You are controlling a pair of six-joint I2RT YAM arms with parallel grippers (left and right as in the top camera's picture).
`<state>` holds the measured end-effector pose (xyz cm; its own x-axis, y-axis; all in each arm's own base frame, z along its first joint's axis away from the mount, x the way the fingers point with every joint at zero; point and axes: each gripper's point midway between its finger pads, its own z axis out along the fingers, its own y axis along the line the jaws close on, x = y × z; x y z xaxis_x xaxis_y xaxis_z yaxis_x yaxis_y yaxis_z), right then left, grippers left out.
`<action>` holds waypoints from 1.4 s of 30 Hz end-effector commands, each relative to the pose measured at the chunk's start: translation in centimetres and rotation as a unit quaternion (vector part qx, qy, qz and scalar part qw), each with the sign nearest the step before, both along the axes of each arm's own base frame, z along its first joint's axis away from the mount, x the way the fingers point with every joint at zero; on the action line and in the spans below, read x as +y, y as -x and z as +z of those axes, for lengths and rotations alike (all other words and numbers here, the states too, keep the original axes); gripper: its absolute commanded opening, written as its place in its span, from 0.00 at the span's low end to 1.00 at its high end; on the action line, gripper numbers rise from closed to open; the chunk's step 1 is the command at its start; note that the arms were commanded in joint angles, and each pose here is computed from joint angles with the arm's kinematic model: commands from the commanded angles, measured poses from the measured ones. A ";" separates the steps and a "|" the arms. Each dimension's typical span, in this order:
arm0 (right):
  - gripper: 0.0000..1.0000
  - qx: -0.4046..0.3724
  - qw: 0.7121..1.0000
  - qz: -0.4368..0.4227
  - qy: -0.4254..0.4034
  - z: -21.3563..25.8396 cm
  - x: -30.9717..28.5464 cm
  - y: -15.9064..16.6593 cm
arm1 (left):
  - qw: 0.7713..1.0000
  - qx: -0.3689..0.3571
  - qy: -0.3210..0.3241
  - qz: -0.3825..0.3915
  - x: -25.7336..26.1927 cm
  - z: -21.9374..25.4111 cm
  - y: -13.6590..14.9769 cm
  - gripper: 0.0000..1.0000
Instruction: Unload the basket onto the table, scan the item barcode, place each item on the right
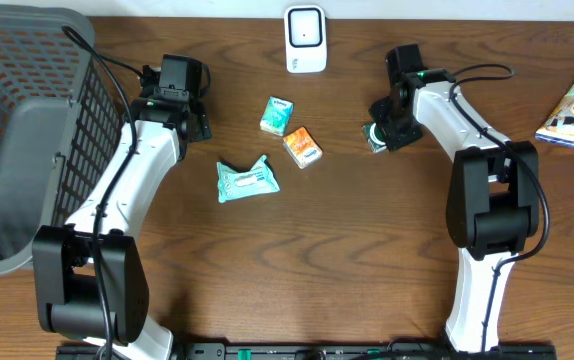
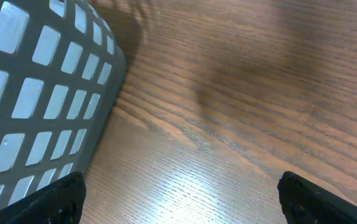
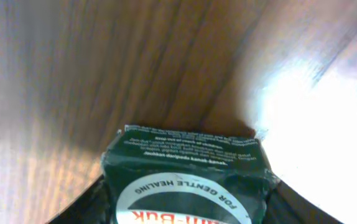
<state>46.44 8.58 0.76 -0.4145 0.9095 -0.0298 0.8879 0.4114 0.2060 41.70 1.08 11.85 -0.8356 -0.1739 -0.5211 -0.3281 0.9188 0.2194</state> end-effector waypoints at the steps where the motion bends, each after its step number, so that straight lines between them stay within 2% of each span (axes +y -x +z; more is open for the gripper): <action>1: 0.45 -0.004 0.998 0.057 0.008 -0.6 0.3 -0.3 | 1.000 -0.007 -0.006 0.001 0.2 0.6 -0.2 0.98; 6: 0.42 -0.076 0.987 0.141 0.023 3.0 1.2 -3.3 | 1.000 -0.007 -0.006 0.001 0.2 0.6 -0.2 0.98; 13: 0.41 -0.192 0.947 0.251 0.053 7.8 4.2 -7.8 | 1.000 -0.007 -0.006 0.001 0.2 0.6 -0.2 0.98; 15: 0.42 -0.246 0.926 0.278 0.066 9.4 5.5 -9.7 | 1.000 -0.007 -0.006 0.001 0.2 0.6 -0.2 0.98; 20: 0.35 -0.381 0.865 0.296 0.140 14.6 7.6 -14.2 | 1.000 -0.007 -0.006 0.001 0.2 0.6 -0.2 0.98; 22: 0.35 -0.454 0.818 0.297 0.190 18.4 9.0 -16.0 | 1.000 -0.007 -0.006 0.001 0.2 0.6 -0.2 0.98; 28: 0.33 -0.537 0.758 0.283 0.239 23.1 10.9 -17.1 | 1.000 -0.007 -0.006 0.001 0.2 0.6 -0.2 0.98; 35: 0.30 -0.591 0.725 0.263 0.236 24.0 12.4 -18.1 | 1.000 -0.007 -0.006 0.001 0.2 0.6 -0.2 0.98; 42: 0.33 -0.588 0.727 0.270 0.232 19.7 13.7 -19.0 | 1.000 -0.007 -0.006 0.001 0.2 0.6 -0.2 0.98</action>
<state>65.12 21.07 23.50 -0.1175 0.4357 -0.8924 -0.1162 0.8864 0.4481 41.70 1.07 11.85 -0.8356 -0.1740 -0.5210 -0.3279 0.9189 0.2191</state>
